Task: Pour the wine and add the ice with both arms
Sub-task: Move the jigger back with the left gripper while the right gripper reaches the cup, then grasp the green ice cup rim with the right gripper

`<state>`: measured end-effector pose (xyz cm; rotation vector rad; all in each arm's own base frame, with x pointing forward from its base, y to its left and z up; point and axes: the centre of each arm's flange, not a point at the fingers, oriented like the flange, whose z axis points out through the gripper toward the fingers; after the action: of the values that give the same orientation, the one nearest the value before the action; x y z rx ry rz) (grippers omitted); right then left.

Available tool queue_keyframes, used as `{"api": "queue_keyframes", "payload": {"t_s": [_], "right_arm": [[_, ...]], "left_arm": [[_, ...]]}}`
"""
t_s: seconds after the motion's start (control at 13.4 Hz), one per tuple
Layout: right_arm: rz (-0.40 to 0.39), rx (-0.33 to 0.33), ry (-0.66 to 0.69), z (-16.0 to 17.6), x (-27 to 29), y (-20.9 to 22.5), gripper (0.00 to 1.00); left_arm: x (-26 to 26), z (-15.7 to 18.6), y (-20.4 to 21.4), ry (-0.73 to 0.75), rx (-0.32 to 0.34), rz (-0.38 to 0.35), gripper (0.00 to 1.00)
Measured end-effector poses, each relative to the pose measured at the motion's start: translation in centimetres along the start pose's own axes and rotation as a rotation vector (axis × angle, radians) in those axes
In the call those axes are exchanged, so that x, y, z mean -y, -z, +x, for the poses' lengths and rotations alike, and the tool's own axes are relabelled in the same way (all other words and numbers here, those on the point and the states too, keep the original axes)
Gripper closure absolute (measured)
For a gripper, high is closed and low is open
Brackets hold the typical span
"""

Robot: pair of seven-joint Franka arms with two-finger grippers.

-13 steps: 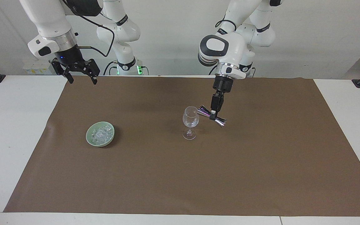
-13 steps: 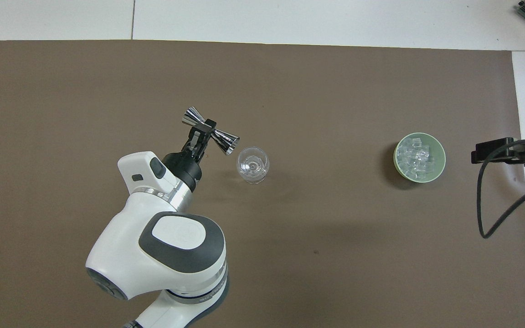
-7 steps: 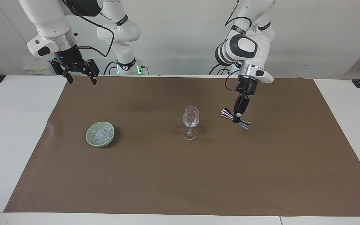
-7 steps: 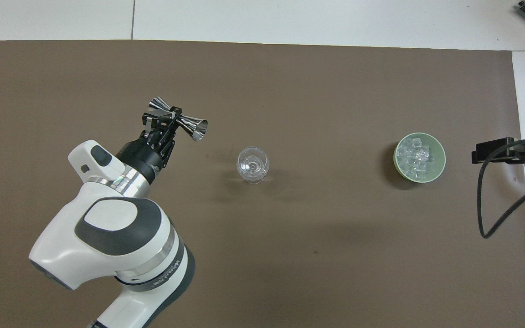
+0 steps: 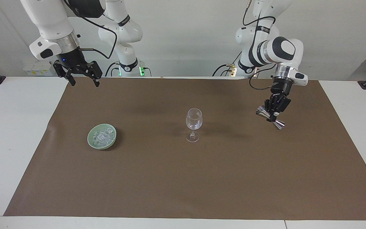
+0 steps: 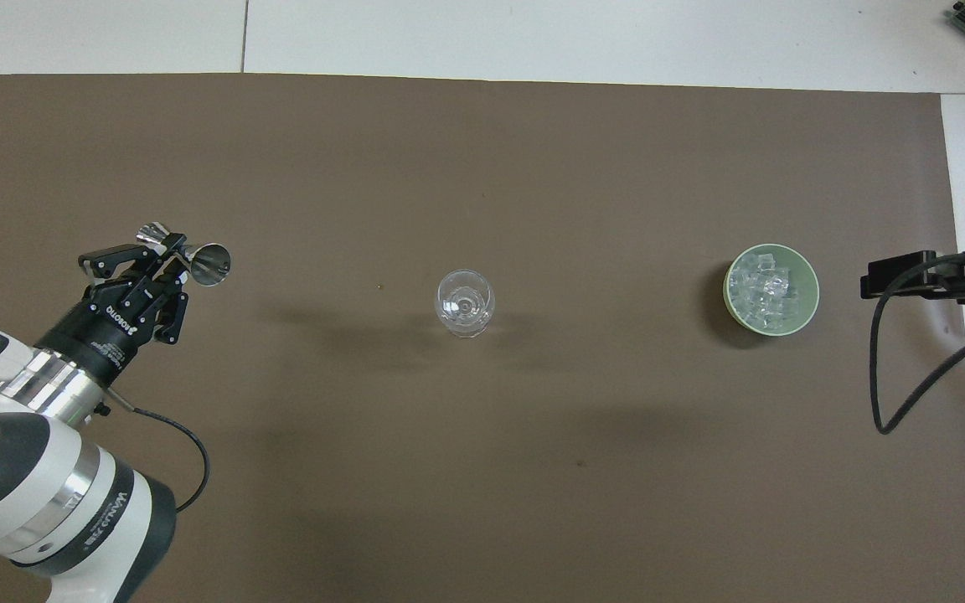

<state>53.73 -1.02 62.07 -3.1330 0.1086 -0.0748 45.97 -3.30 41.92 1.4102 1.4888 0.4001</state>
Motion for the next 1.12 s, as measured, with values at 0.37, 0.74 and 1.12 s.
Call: {"api": "queue_keyframes", "payload": {"t_s": [0.37,0.74,1.12], "right_arm": [[-0.003,-0.031,0.105,1.9,0.0,-3.4,0.0],[-0.011,-0.038,0.328,3.0,-0.1,-10.9,0.0],[-0.03,-0.073,0.581,3.6,-0.2,-16.9,0.0]], "left_arm": [[0.4,4.8,1.8,0.244,-0.001,-0.035,0.78],[1.0,11.0,3.5,0.518,0.034,-0.068,0.78],[2.1,16.0,4.0,0.669,0.043,-0.021,0.78]]}}
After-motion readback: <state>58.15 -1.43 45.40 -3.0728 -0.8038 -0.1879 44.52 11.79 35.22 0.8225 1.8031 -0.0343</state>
